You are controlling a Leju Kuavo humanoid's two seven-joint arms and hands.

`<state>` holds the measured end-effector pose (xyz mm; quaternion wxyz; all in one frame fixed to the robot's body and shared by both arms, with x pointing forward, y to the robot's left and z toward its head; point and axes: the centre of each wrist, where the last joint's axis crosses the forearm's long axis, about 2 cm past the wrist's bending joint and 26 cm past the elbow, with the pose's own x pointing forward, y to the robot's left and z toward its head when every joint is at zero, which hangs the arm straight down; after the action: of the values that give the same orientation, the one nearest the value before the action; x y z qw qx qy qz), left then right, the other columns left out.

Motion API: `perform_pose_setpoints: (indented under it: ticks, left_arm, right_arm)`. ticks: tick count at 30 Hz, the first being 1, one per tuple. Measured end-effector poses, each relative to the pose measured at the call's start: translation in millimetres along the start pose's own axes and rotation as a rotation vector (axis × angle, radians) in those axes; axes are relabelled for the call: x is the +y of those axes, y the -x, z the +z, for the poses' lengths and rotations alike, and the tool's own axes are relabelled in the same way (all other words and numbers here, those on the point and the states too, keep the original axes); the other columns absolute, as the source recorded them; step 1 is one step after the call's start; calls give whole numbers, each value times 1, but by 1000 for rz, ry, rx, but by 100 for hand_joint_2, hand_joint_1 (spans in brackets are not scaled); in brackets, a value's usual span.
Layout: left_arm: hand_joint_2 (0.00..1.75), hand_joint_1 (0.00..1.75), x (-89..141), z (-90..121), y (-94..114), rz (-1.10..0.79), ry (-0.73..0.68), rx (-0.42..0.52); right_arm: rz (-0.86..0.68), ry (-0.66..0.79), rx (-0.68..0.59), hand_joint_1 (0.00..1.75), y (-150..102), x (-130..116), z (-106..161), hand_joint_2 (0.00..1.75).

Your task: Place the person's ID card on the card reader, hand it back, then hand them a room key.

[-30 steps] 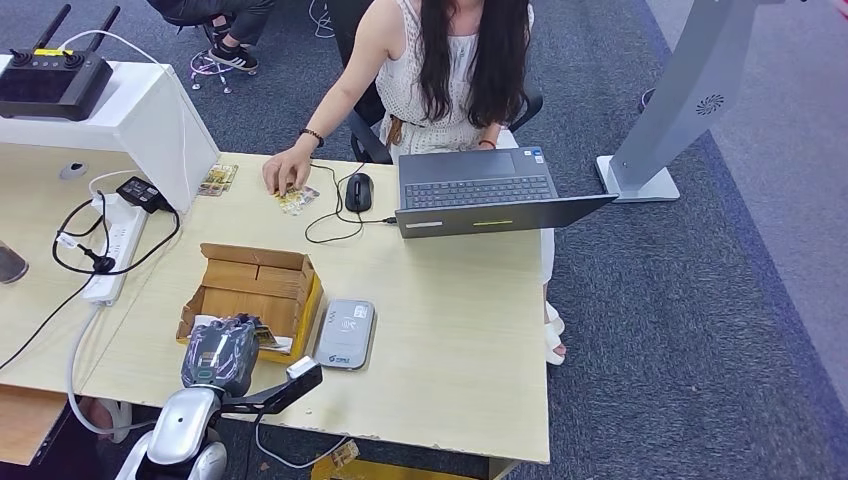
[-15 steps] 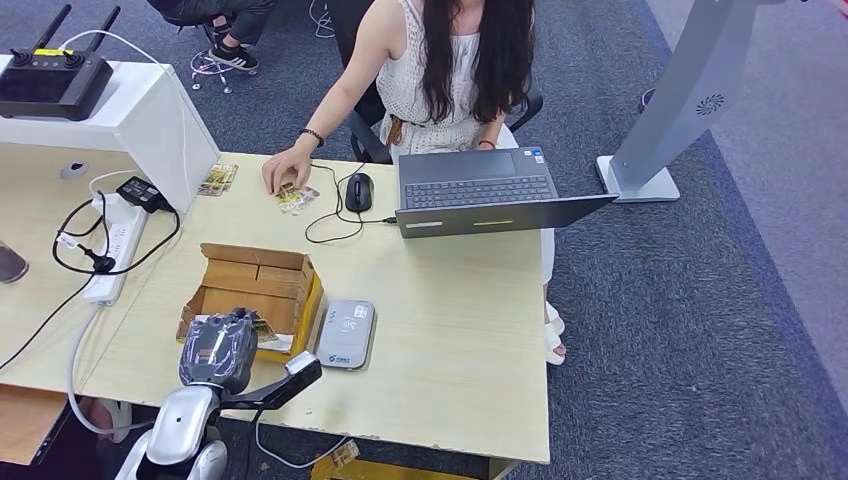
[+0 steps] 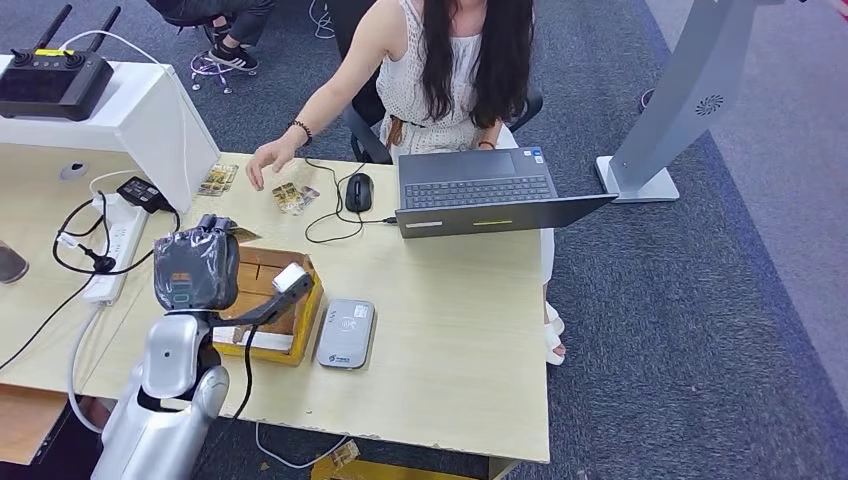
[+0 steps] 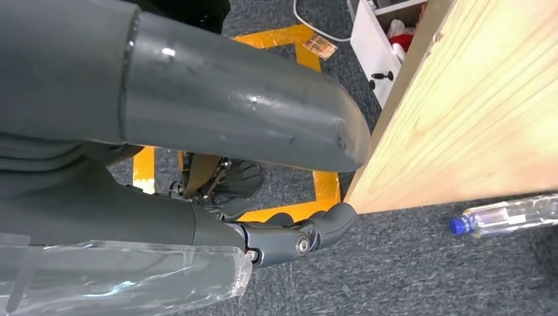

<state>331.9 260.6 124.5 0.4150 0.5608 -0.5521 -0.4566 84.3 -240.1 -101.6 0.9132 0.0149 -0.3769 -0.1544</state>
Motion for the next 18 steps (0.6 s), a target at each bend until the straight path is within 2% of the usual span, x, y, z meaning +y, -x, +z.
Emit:
perform_pose_setpoints:
  ticks: [4,8,14,18]
  left_arm:
    - [175,175,16,-35,7,-18,-99,49]
    - [175,175,31,-69,15,-56,-134,70]
    - [175,175,42,-99,21,-111,-123,88]
    - [175,0,41,-106,25,-136,-105,89]
  right_arm:
    - [13,-15,7,0,-2,2,-1,0]
    - [23,-27,16,0,-3,5,-2,0]
    - [27,-35,31,0,-3,6,-2,0]
    - [26,-37,34,0,-2,7,-2,0]
